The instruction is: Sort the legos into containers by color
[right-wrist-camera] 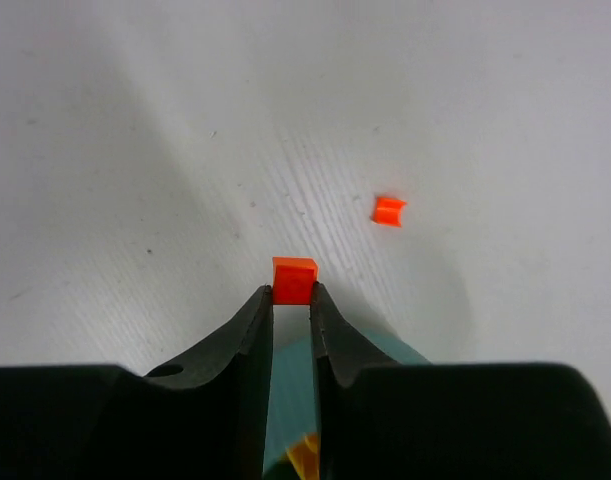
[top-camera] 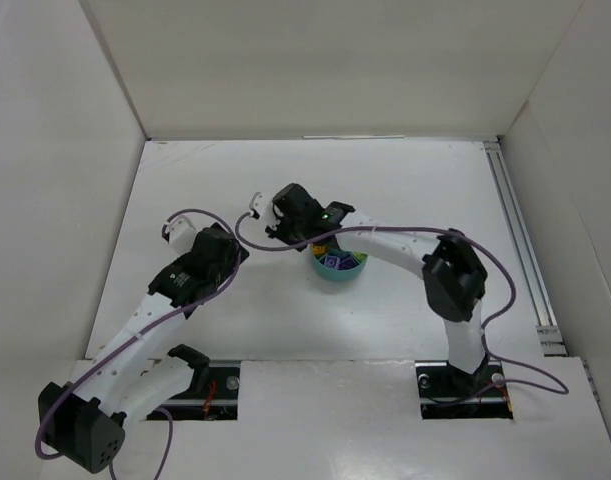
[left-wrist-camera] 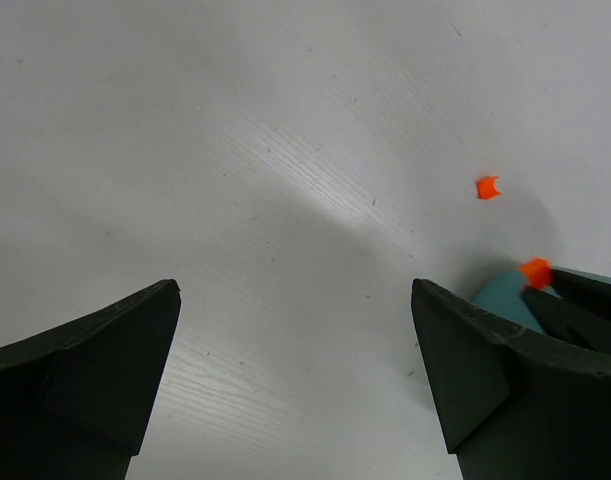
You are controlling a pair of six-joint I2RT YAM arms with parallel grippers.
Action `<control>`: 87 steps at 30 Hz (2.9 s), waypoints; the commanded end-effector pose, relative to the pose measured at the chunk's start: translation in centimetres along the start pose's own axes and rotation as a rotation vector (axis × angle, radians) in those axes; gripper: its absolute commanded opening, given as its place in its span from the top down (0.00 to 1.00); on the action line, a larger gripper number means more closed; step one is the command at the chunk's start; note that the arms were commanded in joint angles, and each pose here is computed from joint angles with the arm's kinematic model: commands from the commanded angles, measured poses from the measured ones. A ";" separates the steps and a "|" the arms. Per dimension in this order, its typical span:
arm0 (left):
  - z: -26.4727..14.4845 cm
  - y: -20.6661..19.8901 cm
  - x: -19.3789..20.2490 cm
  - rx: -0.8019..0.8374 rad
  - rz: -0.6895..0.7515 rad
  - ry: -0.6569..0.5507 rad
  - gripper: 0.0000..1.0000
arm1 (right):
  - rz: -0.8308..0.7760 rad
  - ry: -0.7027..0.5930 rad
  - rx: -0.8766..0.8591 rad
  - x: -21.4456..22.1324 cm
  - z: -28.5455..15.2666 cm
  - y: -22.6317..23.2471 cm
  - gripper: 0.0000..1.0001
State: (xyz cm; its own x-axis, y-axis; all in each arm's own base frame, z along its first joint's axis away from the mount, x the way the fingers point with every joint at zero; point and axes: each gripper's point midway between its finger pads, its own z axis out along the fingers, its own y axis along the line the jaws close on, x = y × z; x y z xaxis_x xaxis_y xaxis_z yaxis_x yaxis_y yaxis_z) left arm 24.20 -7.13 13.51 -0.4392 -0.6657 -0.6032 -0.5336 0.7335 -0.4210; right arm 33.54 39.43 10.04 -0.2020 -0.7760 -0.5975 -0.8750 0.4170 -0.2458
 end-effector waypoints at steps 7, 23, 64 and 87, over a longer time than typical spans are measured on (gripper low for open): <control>0.6 -1.2 0.0 0.034 0.027 -0.002 0.00 | 0.082 -0.169 0.218 -0.6 -10.3 -8.6 0.84; 3.3 -4.5 1.1 0.035 0.094 0.079 0.00 | 0.177 -0.061 0.221 6.1 -10.4 -11.6 0.82; 13.1 -17.7 7.1 0.119 0.413 0.238 0.35 | 0.443 0.075 0.475 17.8 -17.5 -17.6 0.56; 15.4 -15.5 11.6 -0.030 0.501 0.318 0.70 | 0.488 0.075 0.462 20.5 -17.3 -18.5 0.56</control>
State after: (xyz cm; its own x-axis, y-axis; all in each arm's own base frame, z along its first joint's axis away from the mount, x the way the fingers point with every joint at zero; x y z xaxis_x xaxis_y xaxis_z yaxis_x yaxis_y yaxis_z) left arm 38.50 -24.11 2.71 -0.8348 -0.2524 -0.4892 -0.2084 0.9675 -0.1435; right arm 37.21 7.30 13.76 -0.6222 -0.4851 -0.6144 -0.4079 0.8708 -0.2745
